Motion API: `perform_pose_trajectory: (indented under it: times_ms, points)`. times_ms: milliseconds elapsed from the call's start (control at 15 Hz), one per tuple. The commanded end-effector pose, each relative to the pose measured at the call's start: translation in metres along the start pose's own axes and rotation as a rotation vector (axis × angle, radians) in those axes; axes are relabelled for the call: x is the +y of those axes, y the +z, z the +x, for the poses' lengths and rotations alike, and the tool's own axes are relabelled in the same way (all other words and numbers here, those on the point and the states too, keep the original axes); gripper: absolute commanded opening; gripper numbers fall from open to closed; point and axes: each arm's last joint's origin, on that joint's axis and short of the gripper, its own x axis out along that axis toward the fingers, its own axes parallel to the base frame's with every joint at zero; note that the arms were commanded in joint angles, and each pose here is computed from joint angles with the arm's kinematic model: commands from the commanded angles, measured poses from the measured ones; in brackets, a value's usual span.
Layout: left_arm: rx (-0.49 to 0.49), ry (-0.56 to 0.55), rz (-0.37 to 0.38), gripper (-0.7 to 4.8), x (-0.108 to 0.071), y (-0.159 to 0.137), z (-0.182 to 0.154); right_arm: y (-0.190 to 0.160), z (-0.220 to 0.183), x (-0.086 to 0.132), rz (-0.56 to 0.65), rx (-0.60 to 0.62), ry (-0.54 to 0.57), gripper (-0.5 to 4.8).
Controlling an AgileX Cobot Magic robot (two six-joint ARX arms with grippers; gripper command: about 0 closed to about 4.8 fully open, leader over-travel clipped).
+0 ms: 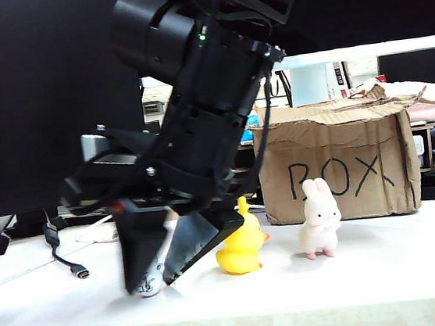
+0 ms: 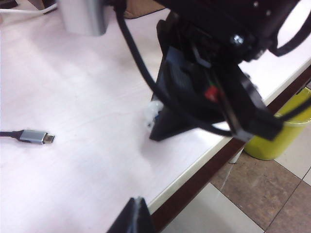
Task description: Put the doll that is least similar in size compared to the others into the paper box.
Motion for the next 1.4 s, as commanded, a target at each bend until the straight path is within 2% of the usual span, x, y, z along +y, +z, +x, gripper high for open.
perform_pose_trajectory:
  times_ms: [67, 133, 266, 333, 532, 599, 798, 998, 1264, 1397]
  points:
    - [-0.009, -0.002, 0.001, -0.05, 0.000, 0.001, 0.000, -0.015, 0.006, -0.002, 0.016, 0.114, -0.006, 1.67]
    - [-0.009, -0.002, 0.001, -0.05, 0.000, 0.001, 0.000, -0.014, 0.006, -0.002, 0.016, 0.112, -0.006, 1.37]
    - [-0.009, -0.002, 0.001, -0.05, 0.000, 0.001, 0.000, -0.014, 0.006, -0.002, 0.015, 0.109, -0.005, 1.23]
    - [-0.009, -0.002, 0.001, -0.05, 0.000, 0.001, 0.000, -0.014, 0.006, -0.002, 0.015, 0.105, -0.005, 0.89]
    - [-0.009, -0.002, 0.001, -0.05, 0.000, 0.001, 0.000, -0.013, 0.006, -0.002, 0.015, 0.093, -0.002, 0.79]
    - [-0.009, -0.002, 0.001, -0.05, 0.000, 0.001, 0.000, -0.013, 0.006, -0.002, 0.018, 0.093, -0.002, 0.50]
    - [-0.009, -0.002, 0.001, -0.05, 0.000, 0.001, 0.000, -0.004, 0.002, 0.000, 0.018, 0.079, 0.010, 0.51]
    - [-0.009, -0.002, 0.001, -0.05, 0.000, 0.001, 0.000, 0.022, -0.013, 0.006, 0.015, 0.046, 0.018, 0.51]
    - [-0.014, -0.002, 0.002, -0.05, 0.000, 0.001, 0.000, 0.063, -0.052, 0.015, -0.017, -0.080, 0.029, 0.51]
    - [-0.034, 0.001, 0.004, -0.05, 0.000, 0.003, -0.002, 0.077, -0.072, 0.010, -0.049, -0.154, -0.012, 0.51]
